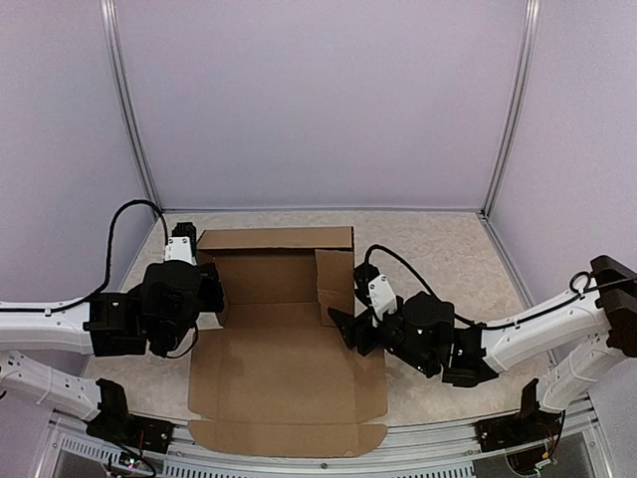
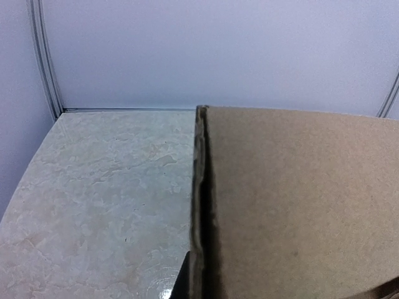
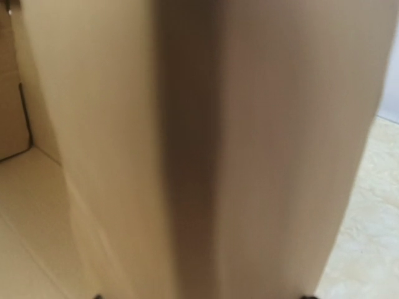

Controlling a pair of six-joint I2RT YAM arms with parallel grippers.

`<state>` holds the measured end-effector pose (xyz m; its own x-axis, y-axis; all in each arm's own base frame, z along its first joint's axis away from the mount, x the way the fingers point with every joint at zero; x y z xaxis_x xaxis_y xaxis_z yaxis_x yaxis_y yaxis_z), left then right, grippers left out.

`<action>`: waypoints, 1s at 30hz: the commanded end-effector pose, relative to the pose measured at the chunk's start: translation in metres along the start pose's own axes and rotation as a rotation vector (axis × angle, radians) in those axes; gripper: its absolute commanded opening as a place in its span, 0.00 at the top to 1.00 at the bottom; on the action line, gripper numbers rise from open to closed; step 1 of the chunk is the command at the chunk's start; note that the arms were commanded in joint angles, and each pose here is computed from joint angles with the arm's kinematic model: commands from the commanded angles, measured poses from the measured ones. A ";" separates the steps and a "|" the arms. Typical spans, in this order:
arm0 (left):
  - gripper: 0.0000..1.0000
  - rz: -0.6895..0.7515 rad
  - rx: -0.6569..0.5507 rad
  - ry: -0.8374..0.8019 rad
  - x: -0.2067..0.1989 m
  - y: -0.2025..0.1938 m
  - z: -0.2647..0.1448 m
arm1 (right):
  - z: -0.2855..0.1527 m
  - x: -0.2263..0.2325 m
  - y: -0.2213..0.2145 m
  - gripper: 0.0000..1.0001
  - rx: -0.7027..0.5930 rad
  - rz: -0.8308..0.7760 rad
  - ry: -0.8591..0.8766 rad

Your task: Fold the paper box

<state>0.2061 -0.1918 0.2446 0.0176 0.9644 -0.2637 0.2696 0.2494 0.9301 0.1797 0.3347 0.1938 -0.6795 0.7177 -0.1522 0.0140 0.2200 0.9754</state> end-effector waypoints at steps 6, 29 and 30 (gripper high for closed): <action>1.00 -0.181 0.021 -0.103 -0.010 0.011 -0.003 | -0.004 0.002 -0.014 0.36 0.018 0.001 -0.006; 1.00 -0.145 0.055 -0.105 -0.017 0.002 0.002 | 0.015 0.001 0.023 0.66 -0.058 -0.051 -0.102; 1.00 -0.142 0.056 -0.102 -0.018 0.001 0.003 | 0.015 0.001 0.027 0.66 -0.068 -0.054 -0.108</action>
<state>0.2095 -0.1874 0.2398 -0.0062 0.9478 -0.3187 0.2946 0.3063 0.9052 0.1961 0.3335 0.1908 -0.5562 0.7973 -0.2346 -0.0046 0.2793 0.9602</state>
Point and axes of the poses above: each gripper's point midway between its finger pads, its own z axis out along the fingers, its own x axis along the line the jaws close on, y = z × x, the point moved 5 cm from there along -z, back along the fingers, and after that the axes turned 10 degrees about -z, right-handed, at the moved point
